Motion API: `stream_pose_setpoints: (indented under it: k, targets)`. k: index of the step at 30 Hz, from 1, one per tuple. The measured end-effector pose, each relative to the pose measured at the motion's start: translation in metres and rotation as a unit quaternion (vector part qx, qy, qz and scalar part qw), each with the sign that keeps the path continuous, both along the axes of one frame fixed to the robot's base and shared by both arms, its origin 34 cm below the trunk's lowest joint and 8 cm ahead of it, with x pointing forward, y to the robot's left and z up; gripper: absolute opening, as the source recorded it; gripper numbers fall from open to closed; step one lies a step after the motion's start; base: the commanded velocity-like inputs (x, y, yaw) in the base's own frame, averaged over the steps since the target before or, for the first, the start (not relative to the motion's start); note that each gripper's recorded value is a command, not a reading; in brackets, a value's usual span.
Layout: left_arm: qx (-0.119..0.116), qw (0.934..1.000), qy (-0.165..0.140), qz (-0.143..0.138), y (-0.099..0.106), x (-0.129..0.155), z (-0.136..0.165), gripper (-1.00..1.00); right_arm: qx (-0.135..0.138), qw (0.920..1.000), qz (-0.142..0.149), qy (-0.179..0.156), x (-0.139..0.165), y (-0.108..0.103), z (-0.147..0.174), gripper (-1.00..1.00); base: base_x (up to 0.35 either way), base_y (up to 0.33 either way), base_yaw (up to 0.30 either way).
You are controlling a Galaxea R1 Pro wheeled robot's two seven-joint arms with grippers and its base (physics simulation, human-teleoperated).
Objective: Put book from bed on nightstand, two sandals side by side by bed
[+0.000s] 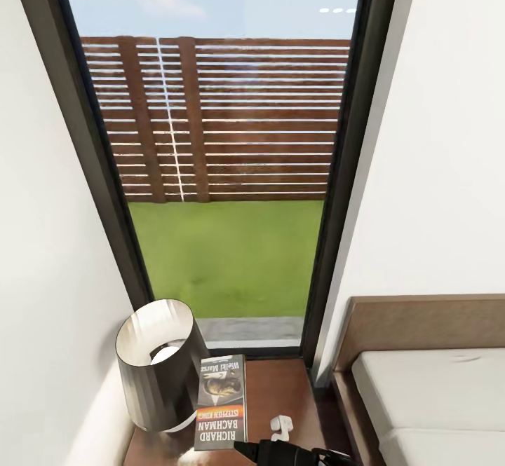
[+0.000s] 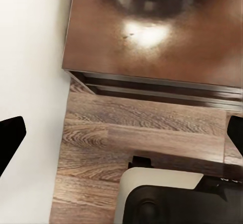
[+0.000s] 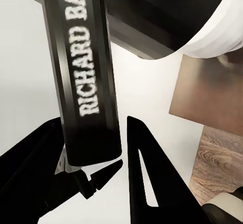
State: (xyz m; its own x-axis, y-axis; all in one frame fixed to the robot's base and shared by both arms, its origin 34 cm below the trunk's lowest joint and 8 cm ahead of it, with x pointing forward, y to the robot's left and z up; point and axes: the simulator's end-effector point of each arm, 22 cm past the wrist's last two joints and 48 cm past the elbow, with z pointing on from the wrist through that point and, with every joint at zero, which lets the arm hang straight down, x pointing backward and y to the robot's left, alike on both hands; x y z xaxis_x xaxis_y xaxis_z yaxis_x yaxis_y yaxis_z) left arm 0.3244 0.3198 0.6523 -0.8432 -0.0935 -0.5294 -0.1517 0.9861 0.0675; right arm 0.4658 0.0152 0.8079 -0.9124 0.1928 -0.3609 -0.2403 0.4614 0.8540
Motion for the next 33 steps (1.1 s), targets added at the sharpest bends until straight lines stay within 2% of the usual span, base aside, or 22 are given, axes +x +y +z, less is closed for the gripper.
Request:
stream_pose_setpoints:
  k: [33]
  targets:
    - [-0.001, 1.0, 0.0, -0.001, -0.0016, 0.0001, -0.0001, 1.0, -0.002, 1.0, 0.0, 0.0, -0.0001, -0.0004, -0.0007, -1.0, -0.001, 0.0, 0.0]
